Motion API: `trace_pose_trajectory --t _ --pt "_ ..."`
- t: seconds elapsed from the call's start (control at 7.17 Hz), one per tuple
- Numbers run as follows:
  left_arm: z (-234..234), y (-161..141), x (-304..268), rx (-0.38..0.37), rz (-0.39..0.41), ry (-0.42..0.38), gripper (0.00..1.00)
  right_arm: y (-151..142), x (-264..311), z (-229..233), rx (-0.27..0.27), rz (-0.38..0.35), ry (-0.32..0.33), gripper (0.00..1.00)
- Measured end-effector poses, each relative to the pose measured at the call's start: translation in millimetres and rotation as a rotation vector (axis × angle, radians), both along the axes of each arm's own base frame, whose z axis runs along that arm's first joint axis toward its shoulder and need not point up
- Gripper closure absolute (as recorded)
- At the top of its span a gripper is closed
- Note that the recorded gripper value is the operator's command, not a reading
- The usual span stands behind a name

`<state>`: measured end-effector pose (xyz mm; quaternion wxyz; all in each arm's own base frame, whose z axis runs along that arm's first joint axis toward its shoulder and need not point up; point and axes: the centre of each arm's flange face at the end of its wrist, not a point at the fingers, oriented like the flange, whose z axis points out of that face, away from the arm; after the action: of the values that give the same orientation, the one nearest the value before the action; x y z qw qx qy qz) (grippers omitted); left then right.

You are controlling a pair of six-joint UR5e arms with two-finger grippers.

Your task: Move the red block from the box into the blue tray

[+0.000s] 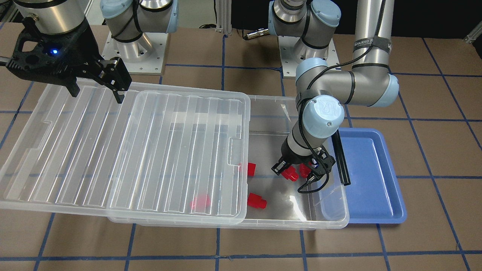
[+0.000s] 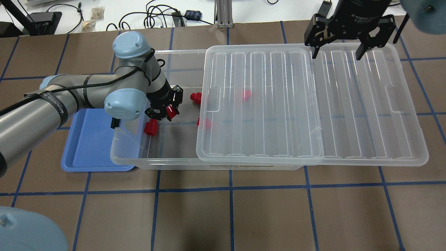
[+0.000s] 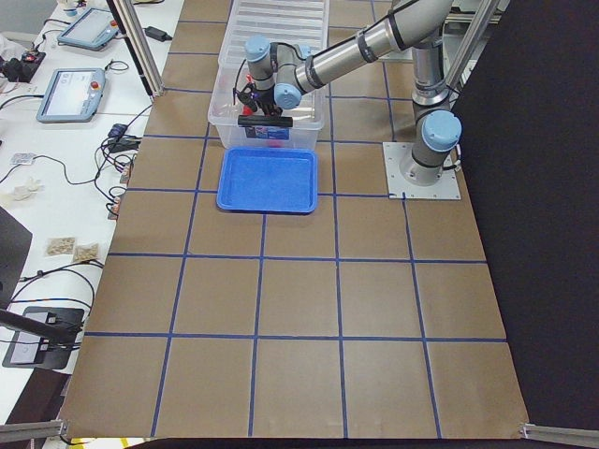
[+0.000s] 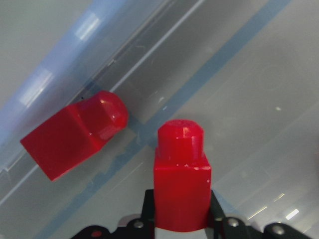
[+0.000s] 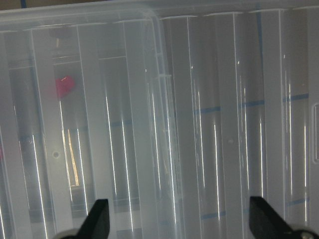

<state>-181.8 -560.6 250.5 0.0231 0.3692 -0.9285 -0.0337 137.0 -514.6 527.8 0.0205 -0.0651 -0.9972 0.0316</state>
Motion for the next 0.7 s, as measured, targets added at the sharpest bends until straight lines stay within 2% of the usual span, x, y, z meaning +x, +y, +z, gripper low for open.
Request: trace_pose_trajectory --t 0.28,0.7 --pt "56.6 7.1 -19.7 -0.037 -0.057 0.006 1.00 -0.1 0.1 0.5 -0.002 0.000 -0.001 0.00" --pt "151.1 12.0 -2.8 -0.049 -0.264 -0.015 1.00 -0.2 0.0 1.5 -0.004 0.000 0.000 0.00"
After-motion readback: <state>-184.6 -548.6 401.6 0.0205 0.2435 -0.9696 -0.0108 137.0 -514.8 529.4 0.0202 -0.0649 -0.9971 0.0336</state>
